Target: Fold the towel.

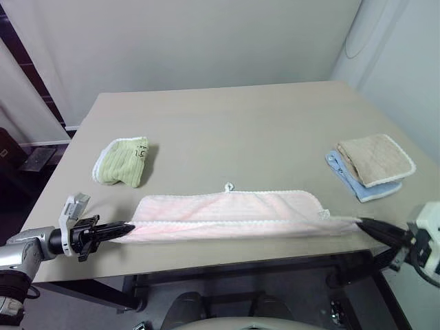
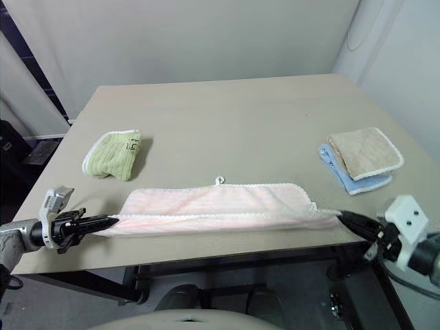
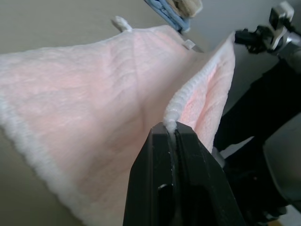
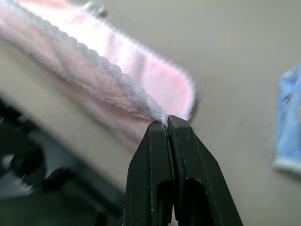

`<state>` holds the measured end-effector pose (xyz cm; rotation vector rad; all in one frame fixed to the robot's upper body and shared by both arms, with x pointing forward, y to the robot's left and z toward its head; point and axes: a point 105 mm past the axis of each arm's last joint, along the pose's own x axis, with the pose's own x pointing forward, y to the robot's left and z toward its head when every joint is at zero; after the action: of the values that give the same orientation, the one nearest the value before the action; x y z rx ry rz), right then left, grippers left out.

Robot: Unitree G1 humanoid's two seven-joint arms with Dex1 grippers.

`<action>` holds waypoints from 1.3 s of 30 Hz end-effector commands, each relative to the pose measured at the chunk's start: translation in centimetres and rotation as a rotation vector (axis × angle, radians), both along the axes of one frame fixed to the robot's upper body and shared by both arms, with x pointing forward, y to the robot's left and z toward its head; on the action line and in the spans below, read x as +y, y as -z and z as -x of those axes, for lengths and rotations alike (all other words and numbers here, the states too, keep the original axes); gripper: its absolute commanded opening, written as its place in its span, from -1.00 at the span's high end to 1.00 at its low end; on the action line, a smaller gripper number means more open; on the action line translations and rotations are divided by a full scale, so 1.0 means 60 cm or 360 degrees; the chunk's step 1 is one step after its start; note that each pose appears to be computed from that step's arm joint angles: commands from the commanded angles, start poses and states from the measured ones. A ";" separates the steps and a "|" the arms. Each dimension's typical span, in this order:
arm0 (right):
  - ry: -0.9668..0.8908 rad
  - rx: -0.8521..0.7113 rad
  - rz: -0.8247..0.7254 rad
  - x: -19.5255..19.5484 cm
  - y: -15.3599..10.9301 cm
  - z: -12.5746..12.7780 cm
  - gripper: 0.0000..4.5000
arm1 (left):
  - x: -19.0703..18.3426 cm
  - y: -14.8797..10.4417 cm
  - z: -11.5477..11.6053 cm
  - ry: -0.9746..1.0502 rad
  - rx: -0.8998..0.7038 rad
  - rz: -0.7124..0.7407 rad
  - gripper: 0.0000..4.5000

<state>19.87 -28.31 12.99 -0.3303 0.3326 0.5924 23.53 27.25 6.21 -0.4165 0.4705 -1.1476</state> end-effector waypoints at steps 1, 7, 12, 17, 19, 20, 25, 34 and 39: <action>0.0081 -0.0024 -0.0001 -0.009 0.009 -0.027 1.00 | 0.015 -0.009 -0.017 -0.0099 -0.0089 0.0014 0.99; 0.0162 -0.0053 -0.0052 -0.011 0.038 -0.083 1.00 | 0.032 -0.028 -0.070 -0.0261 -0.0217 0.0022 0.99; 0.0199 -0.0085 -0.0059 -0.011 0.050 -0.118 1.00 | 0.038 -0.048 -0.114 -0.0369 -0.0317 -0.0011 0.99; 0.0223 -0.0101 -0.0084 -0.007 0.054 -0.149 1.00 | 0.020 -0.051 -0.131 -0.0322 -0.0322 -0.0027 0.99; 0.0231 -0.0110 -0.0097 0.001 0.060 -0.167 1.00 | 0.004 -0.042 -0.130 -0.0249 -0.0303 -0.0036 0.99; 0.0233 -0.0108 -0.0111 0.006 0.063 -0.175 1.00 | -0.003 -0.039 -0.132 -0.0236 -0.0308 -0.0035 0.99; 0.0187 -0.0047 -0.0186 0.029 0.074 -0.183 1.00 | -0.023 -0.039 -0.145 -0.0252 -0.0328 -0.0003 0.99; 0.0225 -0.0030 -0.0197 0.032 0.078 -0.197 0.72 | -0.025 -0.036 -0.157 -0.0336 -0.0319 -0.0028 0.40; 0.0206 -0.0031 -0.0213 0.039 0.077 -0.200 -0.09 | -0.017 -0.030 -0.161 -0.0420 -0.0303 -0.0071 -0.41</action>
<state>31.23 -26.01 7.04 -0.1721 0.3385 0.4849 32.71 26.08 6.85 -0.3441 0.3106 -0.9115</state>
